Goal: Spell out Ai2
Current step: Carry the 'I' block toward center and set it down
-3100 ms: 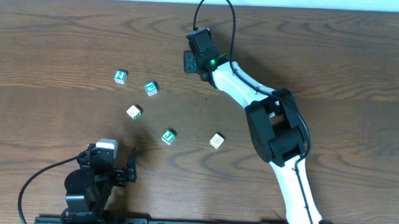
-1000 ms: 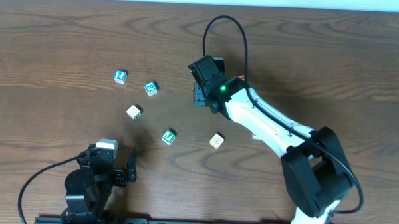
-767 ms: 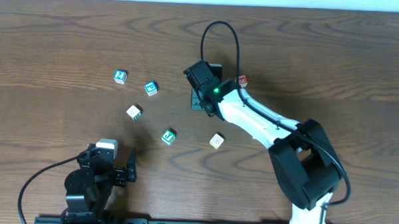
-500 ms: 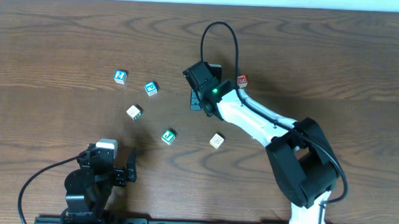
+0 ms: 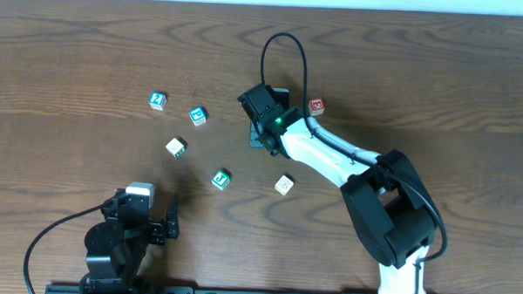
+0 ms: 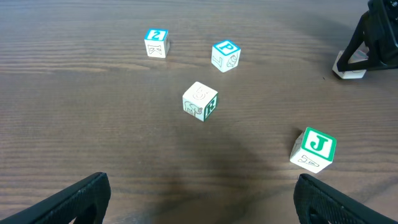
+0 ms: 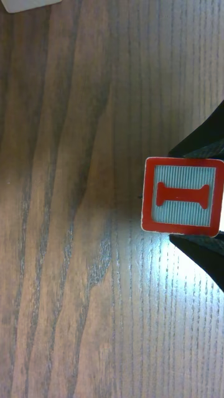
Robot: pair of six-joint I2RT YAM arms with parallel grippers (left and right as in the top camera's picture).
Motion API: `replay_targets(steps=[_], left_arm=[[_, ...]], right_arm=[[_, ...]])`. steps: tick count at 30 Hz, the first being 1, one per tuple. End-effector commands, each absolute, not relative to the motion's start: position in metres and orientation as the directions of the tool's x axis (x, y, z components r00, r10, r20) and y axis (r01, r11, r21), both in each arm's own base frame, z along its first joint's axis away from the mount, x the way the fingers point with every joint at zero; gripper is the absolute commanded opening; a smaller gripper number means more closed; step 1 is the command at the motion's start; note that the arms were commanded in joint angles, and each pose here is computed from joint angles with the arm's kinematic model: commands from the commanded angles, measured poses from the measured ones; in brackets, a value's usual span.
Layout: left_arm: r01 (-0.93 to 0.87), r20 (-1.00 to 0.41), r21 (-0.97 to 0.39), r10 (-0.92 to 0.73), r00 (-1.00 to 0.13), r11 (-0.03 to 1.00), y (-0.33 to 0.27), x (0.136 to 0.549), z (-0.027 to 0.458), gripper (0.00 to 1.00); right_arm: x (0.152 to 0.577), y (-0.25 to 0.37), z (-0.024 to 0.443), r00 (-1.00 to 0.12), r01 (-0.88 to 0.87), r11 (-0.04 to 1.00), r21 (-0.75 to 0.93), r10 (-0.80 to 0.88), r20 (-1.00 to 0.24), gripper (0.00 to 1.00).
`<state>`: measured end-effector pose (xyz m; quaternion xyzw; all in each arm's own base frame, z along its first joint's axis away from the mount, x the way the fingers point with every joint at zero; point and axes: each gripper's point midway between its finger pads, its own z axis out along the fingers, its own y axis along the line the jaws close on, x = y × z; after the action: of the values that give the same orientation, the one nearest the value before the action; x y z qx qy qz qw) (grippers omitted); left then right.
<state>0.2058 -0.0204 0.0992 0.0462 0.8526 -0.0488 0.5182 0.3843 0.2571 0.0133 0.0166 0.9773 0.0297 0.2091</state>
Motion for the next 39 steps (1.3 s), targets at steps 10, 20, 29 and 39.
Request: replay_targets(steps=[10, 20, 29, 39], left_arm=[[0.133, -0.888, -0.018, 0.046, -0.458, 0.991, -0.019, 0.206, 0.096, 0.95], [0.133, -0.887, -0.018, 0.046, -0.459, 0.991, -0.019, 0.206, 0.095, 0.95], [0.133, -0.887, -0.018, 0.046, -0.459, 0.991, -0.019, 0.206, 0.095, 0.95], [0.133, -0.887, -0.018, 0.046, -0.459, 0.991, -0.019, 0.206, 0.095, 0.95]], right_arm=[[0.385, 0.258, 0.009, -0.905, 0.035, 0.998, 0.046, 0.051, -0.423, 0.63], [0.388, 0.256, 0.010, -0.902, 0.042, 0.998, 0.048, 0.058, -0.428, 0.58], [0.392, 0.268, 0.012, -0.899, -0.020, 0.996, 0.088, 0.020, -0.437, 0.59], [0.393, 0.267, 0.013, -0.897, -0.041, 0.996, 0.074, -0.004, -0.442, 0.61]])
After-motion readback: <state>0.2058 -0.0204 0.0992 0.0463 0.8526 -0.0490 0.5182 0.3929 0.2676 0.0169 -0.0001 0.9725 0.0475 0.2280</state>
